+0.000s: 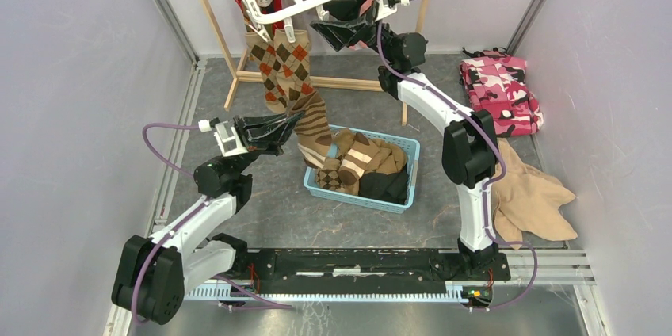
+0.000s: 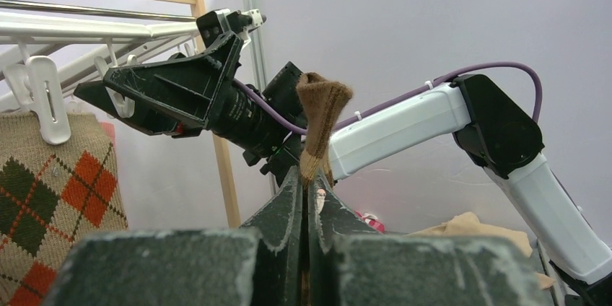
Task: Clip the socks to the hanger
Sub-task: Open the clamp at the hanger.
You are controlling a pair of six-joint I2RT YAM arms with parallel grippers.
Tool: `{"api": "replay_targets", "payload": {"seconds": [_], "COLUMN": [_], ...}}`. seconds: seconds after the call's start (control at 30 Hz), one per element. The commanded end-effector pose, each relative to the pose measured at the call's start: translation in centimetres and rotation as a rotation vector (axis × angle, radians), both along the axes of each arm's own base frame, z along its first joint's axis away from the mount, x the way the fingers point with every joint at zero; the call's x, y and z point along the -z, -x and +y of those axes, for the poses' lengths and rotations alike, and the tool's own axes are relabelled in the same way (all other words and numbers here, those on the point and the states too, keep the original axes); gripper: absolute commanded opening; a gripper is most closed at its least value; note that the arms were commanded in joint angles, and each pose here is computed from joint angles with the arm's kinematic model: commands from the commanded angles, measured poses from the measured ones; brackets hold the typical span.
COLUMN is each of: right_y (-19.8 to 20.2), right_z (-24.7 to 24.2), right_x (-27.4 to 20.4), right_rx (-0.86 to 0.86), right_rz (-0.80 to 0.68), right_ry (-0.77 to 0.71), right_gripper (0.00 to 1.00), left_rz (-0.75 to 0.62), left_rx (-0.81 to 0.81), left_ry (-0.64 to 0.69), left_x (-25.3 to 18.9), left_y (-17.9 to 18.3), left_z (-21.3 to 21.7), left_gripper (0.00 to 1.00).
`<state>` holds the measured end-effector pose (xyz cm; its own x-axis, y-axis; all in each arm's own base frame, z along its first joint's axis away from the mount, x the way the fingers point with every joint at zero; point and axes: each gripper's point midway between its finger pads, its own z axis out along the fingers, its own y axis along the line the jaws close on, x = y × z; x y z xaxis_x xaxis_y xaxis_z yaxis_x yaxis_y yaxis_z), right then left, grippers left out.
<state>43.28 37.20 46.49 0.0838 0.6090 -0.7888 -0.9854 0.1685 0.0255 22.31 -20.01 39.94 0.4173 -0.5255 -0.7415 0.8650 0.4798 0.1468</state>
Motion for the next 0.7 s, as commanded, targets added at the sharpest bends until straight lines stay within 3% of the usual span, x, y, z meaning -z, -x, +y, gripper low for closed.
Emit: {"api": "replay_targets", "payload": {"seconds": [0.0, 0.67], "right_y": [1.3, 1.7], "right_z": [-0.3, 0.8], "right_x": [-2.8, -3.5], "right_rx": [-0.019, -0.067], "right_rz": [-0.055, -0.055], "right_ry": [-0.071, -0.096], "right_gripper": [0.76, 0.74], "left_rz": [-0.119, -0.114], "left_rx": [-0.037, -0.042], "left_ry": [0.027, 0.032], "left_x": [-1.8, -1.7], "left_y": [1.3, 1.3], "left_z": [0.8, 0.9], "left_gripper": [0.02, 0.02]}}
